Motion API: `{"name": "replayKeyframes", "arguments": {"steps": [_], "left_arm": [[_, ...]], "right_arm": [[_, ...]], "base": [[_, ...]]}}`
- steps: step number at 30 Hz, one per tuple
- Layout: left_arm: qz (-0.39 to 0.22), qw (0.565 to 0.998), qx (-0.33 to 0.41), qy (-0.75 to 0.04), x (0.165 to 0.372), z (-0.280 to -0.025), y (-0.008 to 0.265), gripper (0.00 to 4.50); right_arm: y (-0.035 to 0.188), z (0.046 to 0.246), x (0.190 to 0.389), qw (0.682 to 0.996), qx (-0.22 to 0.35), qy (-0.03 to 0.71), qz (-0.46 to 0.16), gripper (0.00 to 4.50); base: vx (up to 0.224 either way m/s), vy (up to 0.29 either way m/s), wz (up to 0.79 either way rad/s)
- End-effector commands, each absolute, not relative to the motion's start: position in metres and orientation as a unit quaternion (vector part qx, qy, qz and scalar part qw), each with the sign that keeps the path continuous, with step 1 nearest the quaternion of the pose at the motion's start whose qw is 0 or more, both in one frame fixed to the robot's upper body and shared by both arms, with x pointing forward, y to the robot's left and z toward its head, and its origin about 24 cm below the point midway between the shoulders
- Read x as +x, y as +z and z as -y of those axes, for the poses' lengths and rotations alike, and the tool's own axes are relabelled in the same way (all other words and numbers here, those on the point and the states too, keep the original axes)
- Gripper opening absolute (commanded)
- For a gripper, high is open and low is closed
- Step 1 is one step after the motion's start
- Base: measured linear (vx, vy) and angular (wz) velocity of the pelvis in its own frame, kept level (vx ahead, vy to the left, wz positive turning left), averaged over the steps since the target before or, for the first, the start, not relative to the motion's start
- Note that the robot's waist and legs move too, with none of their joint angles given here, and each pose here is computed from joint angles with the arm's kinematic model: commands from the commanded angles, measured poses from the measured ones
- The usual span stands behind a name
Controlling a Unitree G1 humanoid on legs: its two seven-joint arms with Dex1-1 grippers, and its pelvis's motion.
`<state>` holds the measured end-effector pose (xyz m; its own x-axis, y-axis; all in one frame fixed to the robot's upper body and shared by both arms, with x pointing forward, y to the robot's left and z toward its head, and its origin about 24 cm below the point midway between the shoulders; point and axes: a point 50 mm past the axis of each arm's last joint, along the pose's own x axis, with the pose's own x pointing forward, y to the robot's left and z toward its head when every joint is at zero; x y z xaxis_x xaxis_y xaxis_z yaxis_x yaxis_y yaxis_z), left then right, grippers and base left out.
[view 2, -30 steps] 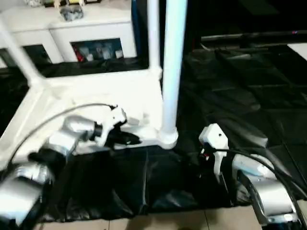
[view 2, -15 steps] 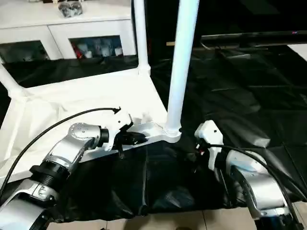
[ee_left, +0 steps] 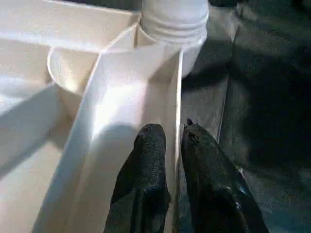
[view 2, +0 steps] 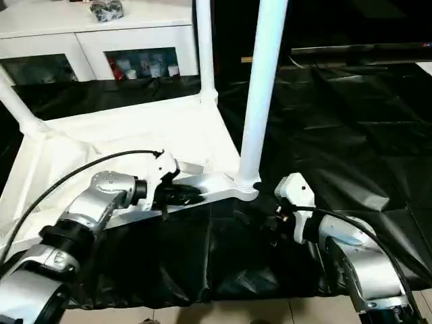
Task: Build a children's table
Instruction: Rotate leg to tighten
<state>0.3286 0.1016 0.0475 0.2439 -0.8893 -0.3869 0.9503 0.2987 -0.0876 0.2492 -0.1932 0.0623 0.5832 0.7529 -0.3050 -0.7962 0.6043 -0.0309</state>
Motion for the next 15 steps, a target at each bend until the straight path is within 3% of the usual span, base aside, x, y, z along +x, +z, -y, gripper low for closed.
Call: {"name": "replayKeyframes", "arguments": {"steps": [1, 15], "left_arm": [[-0.179, 0.781, 0.093, -0.591, 0.3311, -0.1025, 0.05, 0.76], [-0.193, 0.77, 0.123, -0.596, 0.3307, -0.1011, 0.04, 0.76]], "right_arm": [[0.0679, 0.1921, 0.2508, 0.886, -0.089, 0.439, -0.119, 4.5], [0.0709, 0.1894, 0.2547, 0.888, -0.09, 0.437, -0.111, 4.5]], "base": [[0.0, 0.0, 0.0], [0.0, 0.0, 0.0]]}}
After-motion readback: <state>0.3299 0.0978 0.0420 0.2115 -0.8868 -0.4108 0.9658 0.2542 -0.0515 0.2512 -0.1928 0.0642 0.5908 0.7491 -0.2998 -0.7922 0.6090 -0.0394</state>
